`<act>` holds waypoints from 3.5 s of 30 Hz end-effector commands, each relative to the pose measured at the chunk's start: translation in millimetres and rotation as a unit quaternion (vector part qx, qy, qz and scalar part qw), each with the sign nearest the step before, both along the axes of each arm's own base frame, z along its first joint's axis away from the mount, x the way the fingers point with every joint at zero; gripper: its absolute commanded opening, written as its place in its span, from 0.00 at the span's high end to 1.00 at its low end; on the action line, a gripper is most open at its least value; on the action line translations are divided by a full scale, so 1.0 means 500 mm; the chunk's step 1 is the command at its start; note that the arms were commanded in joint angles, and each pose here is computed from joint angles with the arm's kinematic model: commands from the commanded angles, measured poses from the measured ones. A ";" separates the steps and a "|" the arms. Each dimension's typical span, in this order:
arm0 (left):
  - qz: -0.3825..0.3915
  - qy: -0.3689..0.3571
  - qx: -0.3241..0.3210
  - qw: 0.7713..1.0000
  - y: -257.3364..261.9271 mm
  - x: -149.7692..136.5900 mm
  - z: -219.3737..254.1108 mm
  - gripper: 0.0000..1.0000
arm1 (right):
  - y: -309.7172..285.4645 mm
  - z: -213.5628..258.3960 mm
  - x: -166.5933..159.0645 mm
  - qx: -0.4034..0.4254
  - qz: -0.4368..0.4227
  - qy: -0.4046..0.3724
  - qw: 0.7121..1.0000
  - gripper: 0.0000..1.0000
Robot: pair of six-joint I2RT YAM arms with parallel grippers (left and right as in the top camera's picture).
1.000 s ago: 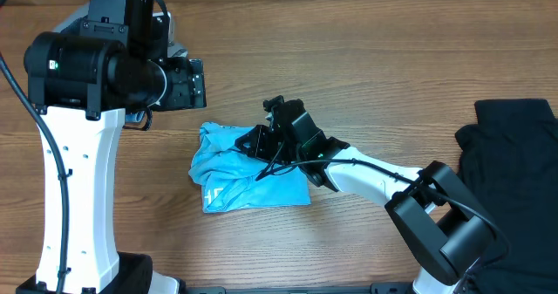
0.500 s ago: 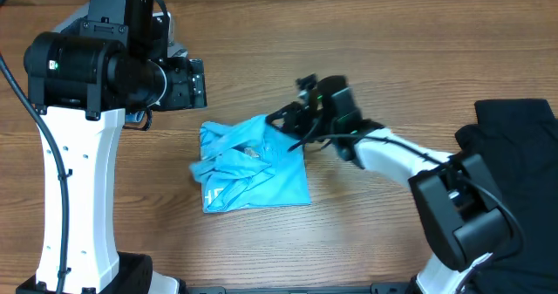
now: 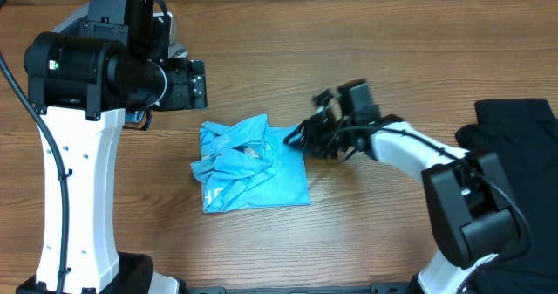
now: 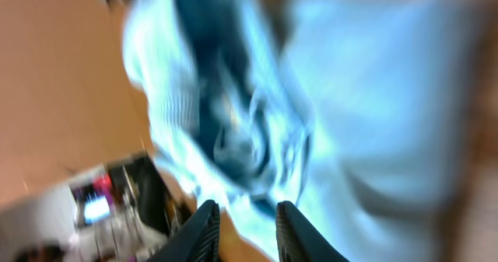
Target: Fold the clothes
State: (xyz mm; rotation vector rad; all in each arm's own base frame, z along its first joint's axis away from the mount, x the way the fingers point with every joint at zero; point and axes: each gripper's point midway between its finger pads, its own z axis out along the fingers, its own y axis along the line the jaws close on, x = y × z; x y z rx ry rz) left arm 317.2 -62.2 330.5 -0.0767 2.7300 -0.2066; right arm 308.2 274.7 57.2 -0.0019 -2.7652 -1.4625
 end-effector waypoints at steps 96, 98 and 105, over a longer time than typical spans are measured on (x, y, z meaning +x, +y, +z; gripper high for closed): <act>0.104 -0.020 -0.020 0.994 0.141 0.006 0.025 0.01 | 0.137 0.085 -0.076 -0.291 0.088 -0.225 0.926 0.96; 0.103 -0.020 -0.020 0.994 0.141 0.006 0.025 0.00 | 0.101 0.070 -0.081 -0.322 0.089 -0.204 0.920 0.96; 0.100 -0.021 -0.019 0.995 0.141 0.007 0.025 0.00 | 0.010 0.046 -0.080 -0.386 0.074 -0.150 0.907 0.62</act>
